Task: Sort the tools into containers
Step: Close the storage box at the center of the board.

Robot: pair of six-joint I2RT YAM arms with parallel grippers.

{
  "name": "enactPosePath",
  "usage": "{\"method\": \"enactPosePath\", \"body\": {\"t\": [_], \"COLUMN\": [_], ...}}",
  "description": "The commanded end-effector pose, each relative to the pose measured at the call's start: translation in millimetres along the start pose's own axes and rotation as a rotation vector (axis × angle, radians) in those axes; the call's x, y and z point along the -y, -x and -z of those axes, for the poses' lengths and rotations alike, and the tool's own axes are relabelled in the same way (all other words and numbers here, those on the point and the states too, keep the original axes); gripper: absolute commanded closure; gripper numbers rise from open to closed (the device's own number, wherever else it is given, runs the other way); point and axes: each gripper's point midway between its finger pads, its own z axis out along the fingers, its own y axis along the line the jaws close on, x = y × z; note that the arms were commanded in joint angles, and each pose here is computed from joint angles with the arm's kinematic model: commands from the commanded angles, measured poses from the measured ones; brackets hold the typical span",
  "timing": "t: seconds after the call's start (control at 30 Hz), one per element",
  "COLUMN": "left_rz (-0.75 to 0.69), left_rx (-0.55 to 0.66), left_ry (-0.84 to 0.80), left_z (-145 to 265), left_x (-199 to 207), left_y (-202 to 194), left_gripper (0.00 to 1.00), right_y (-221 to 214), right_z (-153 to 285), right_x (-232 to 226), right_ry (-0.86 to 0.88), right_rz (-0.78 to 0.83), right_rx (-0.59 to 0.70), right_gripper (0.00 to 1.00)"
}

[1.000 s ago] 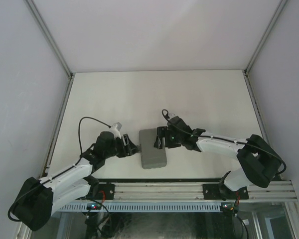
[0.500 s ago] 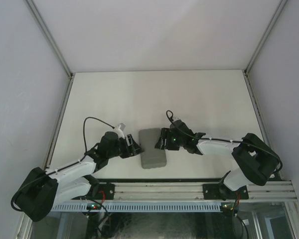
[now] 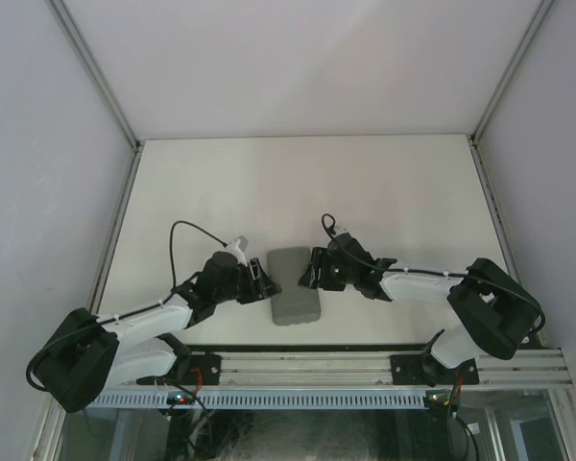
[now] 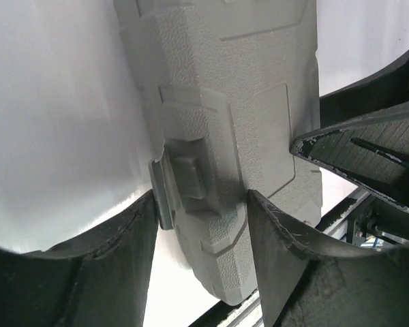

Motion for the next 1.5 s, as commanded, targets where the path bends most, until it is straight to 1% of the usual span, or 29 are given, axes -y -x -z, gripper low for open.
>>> {"method": "enactPosePath", "body": {"t": [0.0, 0.2, 0.4, 0.63, 0.87, 1.23, 1.47], "left_rz": [-0.019, -0.047, -0.111, -0.189, -0.241, -0.312, -0.310], "left_rx": [0.055, 0.048, 0.047, 0.004, -0.024, -0.075, -0.112], "left_ry": [0.005, 0.063, 0.147, 0.268, 0.346, 0.388, 0.391], "left_z": [-4, -8, -7, -6, -5, -10, -18], "left_x": [16, 13, 10, 3, 0, 10, 9], "left_y": [21, 22, 24, 17, 11, 6, -6], "left_gripper": [0.42, 0.46, 0.48, 0.50, 0.53, 0.66, 0.74], "right_y": [-7, -9, -11, -13, -17, -23, -25], "right_z": [-3, -4, -5, -7, -9, -10, -11], "right_x": [15, 14, 14, 15, 17, 18, 19], "right_ry": [-0.057, -0.052, -0.053, -0.054, -0.060, -0.076, -0.071], "right_rz": [0.009, 0.011, 0.016, 0.017, 0.017, 0.019, 0.007], "right_rx": [0.002, -0.005, -0.011, -0.018, -0.028, -0.039, -0.039], "right_gripper": [0.46, 0.46, 0.46, 0.46, 0.46, 0.46, 0.46]}}
